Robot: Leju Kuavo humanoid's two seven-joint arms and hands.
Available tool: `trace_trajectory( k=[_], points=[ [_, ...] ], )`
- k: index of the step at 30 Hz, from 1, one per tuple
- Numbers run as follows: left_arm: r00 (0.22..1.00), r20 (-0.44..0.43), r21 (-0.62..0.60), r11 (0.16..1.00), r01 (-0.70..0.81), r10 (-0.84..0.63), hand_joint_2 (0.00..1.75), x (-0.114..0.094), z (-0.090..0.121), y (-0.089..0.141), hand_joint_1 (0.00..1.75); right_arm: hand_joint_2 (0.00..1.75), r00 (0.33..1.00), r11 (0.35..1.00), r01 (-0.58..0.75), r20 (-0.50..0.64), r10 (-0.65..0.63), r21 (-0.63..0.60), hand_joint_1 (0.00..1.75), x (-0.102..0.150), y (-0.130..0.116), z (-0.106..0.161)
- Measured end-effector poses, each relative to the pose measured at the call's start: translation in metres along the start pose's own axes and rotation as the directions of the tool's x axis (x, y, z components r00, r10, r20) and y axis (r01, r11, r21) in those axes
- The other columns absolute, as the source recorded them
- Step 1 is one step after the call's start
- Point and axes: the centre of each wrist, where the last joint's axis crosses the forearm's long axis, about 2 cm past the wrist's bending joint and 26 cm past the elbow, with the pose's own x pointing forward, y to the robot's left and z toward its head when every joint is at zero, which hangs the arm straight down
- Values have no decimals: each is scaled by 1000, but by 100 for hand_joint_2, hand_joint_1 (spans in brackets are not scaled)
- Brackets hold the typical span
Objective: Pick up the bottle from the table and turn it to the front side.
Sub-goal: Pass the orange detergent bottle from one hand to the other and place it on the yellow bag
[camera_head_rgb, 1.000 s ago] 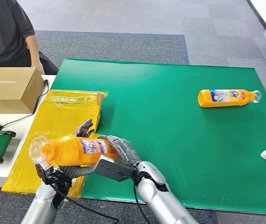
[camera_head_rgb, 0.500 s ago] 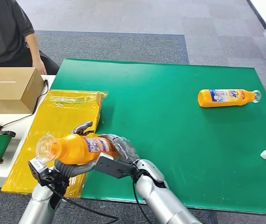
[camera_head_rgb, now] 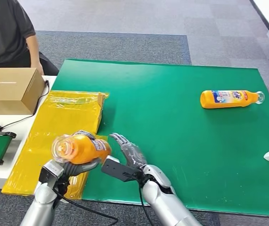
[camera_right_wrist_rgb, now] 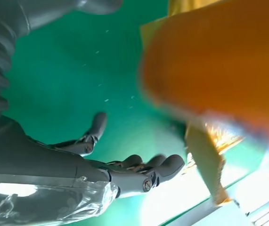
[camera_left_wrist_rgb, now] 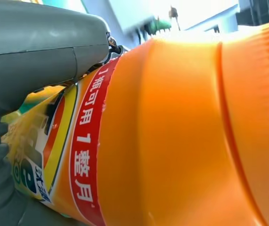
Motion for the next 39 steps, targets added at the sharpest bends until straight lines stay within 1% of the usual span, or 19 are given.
trace_trajectory(
  k=[5, 8, 10, 11, 14, 17, 19, 21, 26, 28, 29, 31, 32, 34, 35, 36, 37, 39],
  points=[
    [994, -24, 21, 994, 107, -107, 175, 1, 3, 5, 175, 175, 1000, 999, 9, -19, -10, -41, 0, -3, -5, 5],
    [953, -80, 19, 956, 293, -291, 175, 5, 4, 10, 175, 175, 999, 998, 3, -43, -6, -70, 0, -6, -8, 11],
    [885, -139, 5, 893, 449, -444, 175, 10, 4, 16, 175, 175, 998, 996, 2, -64, -8, -94, 0, -10, -11, 18],
    [836, -176, -12, 850, 527, -520, 175, 12, 5, 20, 175, 175, 997, 994, 2, -73, -10, -105, 0, -12, -13, 22],
    [642, -281, -106, 688, 718, -713, 175, 14, 10, 32, 175, 175, 995, 991, 2, -96, -15, -134, 0, -17, -20, 33],
    [461, -341, -214, 545, 811, -819, 175, 11, 19, 47, 175, 175, 994, 988, 4, -111, -22, -157, 0, -22, -26, 42],
    [366, -356, -278, 471, 837, -860, 175, 6, 25, 57, 175, 175, 993, 986, 5, -118, -24, -165, 0, -24, -28, 45],
    [318, -361, -312, 435, 844, -877, 175, 3, 30, 64, 175, 175, 992, 985, 5, -122, -27, -175, 0, -26, -30, 48],
    [279, -360, -339, 404, 850, -890, 175, -2, 33, 75, 175, 175, 991, 981, 6, -130, -32, -192, 0, -28, -33, 51],
    [243, -356, -362, 374, 854, -902, 175, -5, 32, 78, 175, 175, 991, 981, 7, -132, -33, -192, 0, -29, -34, 52],
    [218, -354, -378, 352, 856, -910, 175, -6, 32, 80, 168, 175, 991, 982, 8, -131, -33, -191, 0, -30, -34, 52],
    [169, -346, -407, 310, 859, -923, 175, -11, 31, 84, 145, 175, 991, 982, 9, -131, -35, -188, 0, -31, -34, 53],
    [148, -340, -421, 291, 859, -929, 175, -14, 30, 87, 117, 175, 991, 982, 11, -130, -35, -188, 0, -31, -34, 53],
    [113, -322, -444, 256, 859, -940, 175, -22, 26, 92, 48, 175, 991, 983, 13, -125, -37, -185, 0, -32, -34, 53],
    [100, -312, -455, 241, 857, -945, 175, -27, 24, 95, 17, 175, 992, 983, 15, -122, -38, -183, 0, -32, -34, 53],
    [92, -302, -465, 231, 855, -949, 175, -31, 22, 97, 2, 175, 992, 983, 17, -120, -40, -181, 0, -33, -34, 53],
    [90, -293, -473, 226, 852, -952, 175, -35, 20, 99, 0, 175, 992, 984, 20, -118, -42, -179, 0, -33, -33, 54],
    [111, -273, -486, 237, 841, -956, 175, -43, 18, 101, 0, 175, 992, 984, 27, -113, -47, -175, 0, -34, -32, 54]
  ],
)
